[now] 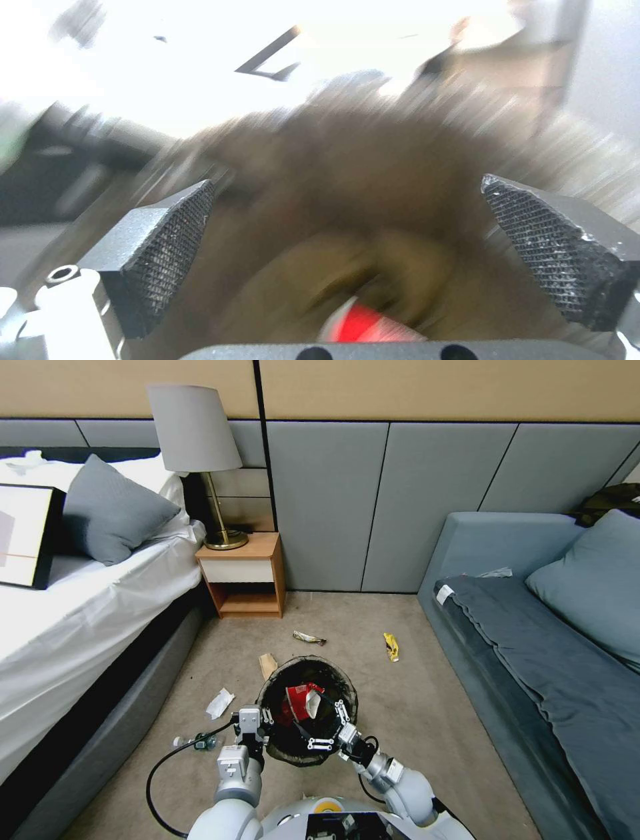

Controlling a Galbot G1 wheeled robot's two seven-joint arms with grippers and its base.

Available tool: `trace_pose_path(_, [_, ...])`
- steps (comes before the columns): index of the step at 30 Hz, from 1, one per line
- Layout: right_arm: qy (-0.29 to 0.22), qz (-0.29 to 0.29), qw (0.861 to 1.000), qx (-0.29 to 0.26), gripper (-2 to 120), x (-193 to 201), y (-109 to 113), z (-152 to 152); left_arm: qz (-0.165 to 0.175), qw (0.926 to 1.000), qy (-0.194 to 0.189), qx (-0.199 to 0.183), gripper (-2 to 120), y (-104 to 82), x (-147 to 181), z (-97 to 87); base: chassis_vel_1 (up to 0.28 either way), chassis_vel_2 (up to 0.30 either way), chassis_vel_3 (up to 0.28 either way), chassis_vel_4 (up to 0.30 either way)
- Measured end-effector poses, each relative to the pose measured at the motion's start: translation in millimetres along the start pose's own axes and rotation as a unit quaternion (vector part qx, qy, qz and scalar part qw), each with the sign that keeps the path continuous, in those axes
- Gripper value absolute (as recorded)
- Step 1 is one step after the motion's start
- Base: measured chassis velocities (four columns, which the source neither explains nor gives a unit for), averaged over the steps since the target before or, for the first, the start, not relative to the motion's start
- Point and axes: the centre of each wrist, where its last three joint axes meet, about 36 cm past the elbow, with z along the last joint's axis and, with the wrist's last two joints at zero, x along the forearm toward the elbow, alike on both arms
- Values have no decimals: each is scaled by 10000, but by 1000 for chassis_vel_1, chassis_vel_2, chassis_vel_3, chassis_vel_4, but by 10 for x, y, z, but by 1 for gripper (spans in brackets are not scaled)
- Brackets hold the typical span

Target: Pick up the trash bin, then pick up the garbage from the floor and place it into the trash bin.

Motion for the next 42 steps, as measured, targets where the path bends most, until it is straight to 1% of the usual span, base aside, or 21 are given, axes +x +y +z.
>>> trace_pose_path(1, [-80, 128, 9999, 55, 100, -33, -13, -79, -3, 10000, 4, -3, 0, 1, -3, 4, 0, 0, 0, 0])
trace_pose_path(2, [-80, 128, 9999, 55, 100, -33, -13, -79, -3, 10000, 4, -3, 0, 1, -3, 4, 0, 0, 0, 0])
trace_pose_path(4, [-435, 548, 9973, 227, 100, -138, -63, -332, -18, 10000, 19, -6, 0, 3, -11, 17, 0, 0, 0, 0])
trace_pose_path(5, [-435, 548, 9973, 227, 100, -138, -63, -332, -18, 10000, 19, -6, 0, 3, -11, 17, 0, 0, 0, 0])
trace_pose_path(7, [-744, 870, 9928, 364, 100, -205, -111, -528, -36, 10000, 16, -7, 0, 10, -15, 17, 0, 0, 0, 0])
trace_pose_path(8, [-744, 870, 9928, 364, 100, -205, -111, -528, -36, 10000, 16, -7, 0, 10, -15, 17, 0, 0, 0, 0])
trace_pose_path(10, [-1041, 1231, 9855, 523, 100, -235, -176, -691, -58, 10000, 14, -7, 0, 20, -18, 16, 0, 0, 0, 0])
trace_pose_path(11, [-1101, 1351, 9831, 553, 100, -228, -186, -720, -66, 10000, 13, -6, 0, 23, -19, 16, 0, 0, 0, 0])
trace_pose_path(12, [-1101, 1351, 9831, 553, 100, -228, -186, -720, -66, 10000, 13, -6, 0, 23, -19, 16, 0, 0, 0, 0])
trace_pose_path(13, [-1162, 1544, 9794, 580, 100, -208, -194, -739, -73, 10000, 11, -4, 0, 26, -20, 15, 0, 0, 0, 0])
trace_pose_path(15, [-1215, 1841, 9731, 661, 100, -149, -221, -723, -76, 10000, 9, 1, 0, 27, -21, 14, 0, 0, 0, 0])
trace_pose_path(16, [-1215, 1841, 9731, 661, 100, -149, -221, -723, -76, 10000, 9, 1, 0, 27, -21, 14, 0, 0, 0, 0])
trace_pose_path(20, [-1108, 2304, 9622, 942, 100, 80, -341, -572, -80, 10000, 7, 5, 0, 29, -19, 12, 0, 0, 0, 0])
trace_pose_path(21, [-1108, 2304, 9622, 942, 100, 80, -341, -572, -80, 10000, 7, 5, 0, 29, -19, 12, 0, 0, 0, 0])
trace_pose_path(24, [-959, 2691, 9526, 1045, 100, 263, -380, -443, -106, 9999, -2, 5, 0, 42, -20, 12, 0, 0, 0, 0])
trace_pose_path(25, [-959, 2691, 9526, 1045, 100, 263, -380, -443, -106, 9999, -2, 5, 0, 42, -20, 12, 0, 0, 0, 0])
trace_pose_path(28, [-718, 3037, 9438, 1092, 100, 471, -374, -302, -110, 9999, -21, 16, 0, 45, -21, 1, 0, 0, 0, 0])
trace_pose_path(29, [-718, 3037, 9438, 1092, 100, 471, -374, -302, -110, 9999, -21, 16, 0, 45, -21, 1, 0, 0, 0, 0])
trace_pose_path(32, [-436, 3281, 9374, 1082, 100, 704, -312, -162, -114, 9999, -31, 16, 0, 48, -22, -3, 0, 0, 0, 0])
trace_pose_path(36, [-312, 3385, 9343, 1078, 100, 819, -280, -84, -101, 9999, -33, 21, 0, 43, -18, -5, 0, 0, 0, 0])
trace_pose_path(42, [-217, 3483, 9310, 1067, 100, 884, -270, -7, -95, 9999, -52, 24, 0, 45, -9, -18, 0, 0, 0, 0])
